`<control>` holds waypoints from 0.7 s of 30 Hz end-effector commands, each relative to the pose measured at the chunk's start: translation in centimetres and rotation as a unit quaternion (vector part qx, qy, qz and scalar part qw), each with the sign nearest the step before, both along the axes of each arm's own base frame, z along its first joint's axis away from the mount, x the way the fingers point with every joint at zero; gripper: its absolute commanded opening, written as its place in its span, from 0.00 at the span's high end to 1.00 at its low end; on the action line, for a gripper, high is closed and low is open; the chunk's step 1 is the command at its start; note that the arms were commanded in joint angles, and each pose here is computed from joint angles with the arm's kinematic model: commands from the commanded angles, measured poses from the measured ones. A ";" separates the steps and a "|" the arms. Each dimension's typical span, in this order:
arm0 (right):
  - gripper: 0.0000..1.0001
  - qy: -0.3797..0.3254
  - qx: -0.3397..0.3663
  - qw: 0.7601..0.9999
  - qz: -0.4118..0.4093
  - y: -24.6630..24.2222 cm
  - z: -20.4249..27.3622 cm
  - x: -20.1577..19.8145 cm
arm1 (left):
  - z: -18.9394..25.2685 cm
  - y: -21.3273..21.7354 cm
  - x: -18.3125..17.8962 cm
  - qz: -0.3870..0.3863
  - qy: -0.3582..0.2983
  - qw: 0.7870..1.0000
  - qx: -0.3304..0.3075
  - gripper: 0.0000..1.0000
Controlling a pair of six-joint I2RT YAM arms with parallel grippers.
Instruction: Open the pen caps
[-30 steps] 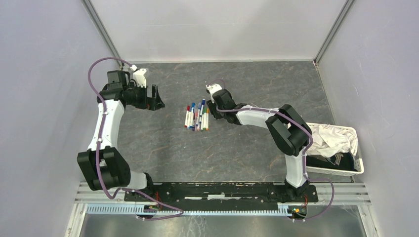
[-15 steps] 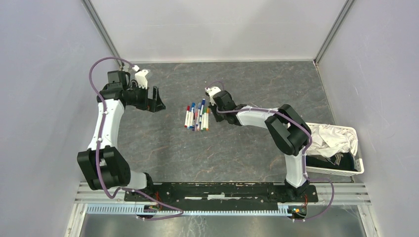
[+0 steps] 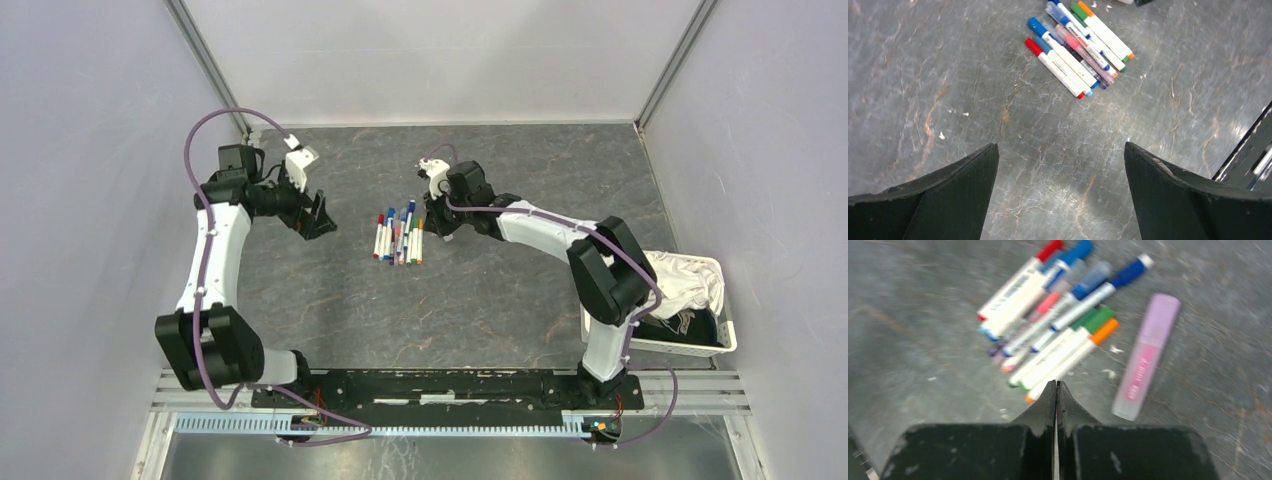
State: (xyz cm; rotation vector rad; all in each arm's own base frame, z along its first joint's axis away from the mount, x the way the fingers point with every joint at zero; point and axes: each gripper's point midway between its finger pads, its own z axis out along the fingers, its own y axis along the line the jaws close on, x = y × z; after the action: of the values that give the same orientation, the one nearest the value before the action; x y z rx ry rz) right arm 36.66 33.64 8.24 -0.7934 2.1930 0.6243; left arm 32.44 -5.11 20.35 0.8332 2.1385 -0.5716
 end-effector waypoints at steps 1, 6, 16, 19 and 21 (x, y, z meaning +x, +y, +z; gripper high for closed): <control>1.00 0.020 0.099 0.988 0.117 3.1 6.3 -3.6 | 2.0 -2.7 -2.0 -0.122 -0.102 0.987 0.033 0.00; 0.63 -0.047 -0.026 0.998 -0.022 -1.7 4.3 1.9 | 2.3 -4.7 -2.4 -0.148 -0.101 0.983 0.044 0.00; 0.49 -0.028 -0.078 0.994 -0.066 -2.9 -1.4 6.2 | 2.5 -5.5 -2.0 -0.112 -0.064 0.992 -0.007 0.00; 0.48 -0.026 -0.076 0.995 -0.065 -2.6 -2.2 6.5 | 2.8 -5.7 -2.2 -0.111 -0.065 0.992 -0.014 0.00; 0.47 -0.019 -0.073 0.995 -0.061 -2.4 -2.7 6.4 | 3.0 -5.8 -2.3 -0.110 -0.066 0.992 -0.016 0.00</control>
State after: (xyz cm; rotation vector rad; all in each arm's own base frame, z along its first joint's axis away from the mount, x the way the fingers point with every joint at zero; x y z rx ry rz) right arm 41.66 30.08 4.17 -0.7363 2.3126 0.3829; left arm 29.95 -10.20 21.80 1.1091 1.9672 -0.6063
